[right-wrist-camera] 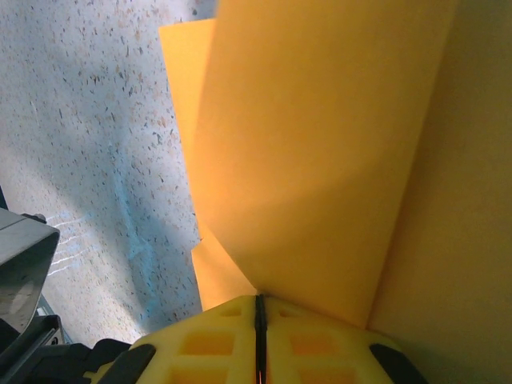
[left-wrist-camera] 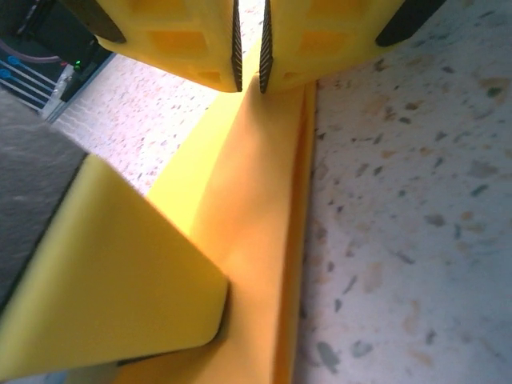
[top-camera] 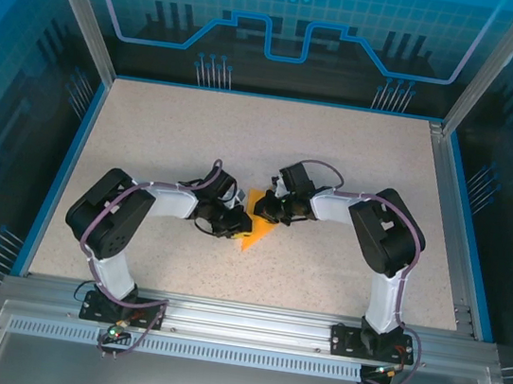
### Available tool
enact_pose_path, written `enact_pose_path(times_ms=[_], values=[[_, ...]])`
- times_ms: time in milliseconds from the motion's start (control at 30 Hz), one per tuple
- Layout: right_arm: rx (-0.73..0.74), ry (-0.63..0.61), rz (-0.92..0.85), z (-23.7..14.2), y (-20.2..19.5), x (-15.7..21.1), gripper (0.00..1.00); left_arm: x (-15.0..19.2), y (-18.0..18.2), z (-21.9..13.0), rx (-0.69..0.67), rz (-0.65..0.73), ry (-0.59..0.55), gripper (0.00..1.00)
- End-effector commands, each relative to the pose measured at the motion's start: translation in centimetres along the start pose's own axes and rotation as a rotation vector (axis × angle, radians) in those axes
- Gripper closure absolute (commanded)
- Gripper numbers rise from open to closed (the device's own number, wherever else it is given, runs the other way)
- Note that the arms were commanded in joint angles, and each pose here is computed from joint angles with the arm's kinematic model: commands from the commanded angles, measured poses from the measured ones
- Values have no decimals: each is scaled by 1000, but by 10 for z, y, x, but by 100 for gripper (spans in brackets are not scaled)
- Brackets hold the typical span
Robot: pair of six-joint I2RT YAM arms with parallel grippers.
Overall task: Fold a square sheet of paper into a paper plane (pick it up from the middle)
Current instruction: Fourth fold the wing at the center of the table.
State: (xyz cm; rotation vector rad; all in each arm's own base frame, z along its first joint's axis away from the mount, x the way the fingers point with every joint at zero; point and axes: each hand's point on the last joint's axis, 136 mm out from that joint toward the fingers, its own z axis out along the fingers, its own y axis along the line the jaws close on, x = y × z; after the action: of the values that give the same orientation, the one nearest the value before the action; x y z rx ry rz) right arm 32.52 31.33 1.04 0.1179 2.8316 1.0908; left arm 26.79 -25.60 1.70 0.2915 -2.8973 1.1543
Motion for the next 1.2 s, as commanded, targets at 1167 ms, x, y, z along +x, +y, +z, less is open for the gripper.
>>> enact_pose_path(times_ms=[1167], values=[[182,46,67,10,-55,18,90,17,-12,3,-52,142,0,78]])
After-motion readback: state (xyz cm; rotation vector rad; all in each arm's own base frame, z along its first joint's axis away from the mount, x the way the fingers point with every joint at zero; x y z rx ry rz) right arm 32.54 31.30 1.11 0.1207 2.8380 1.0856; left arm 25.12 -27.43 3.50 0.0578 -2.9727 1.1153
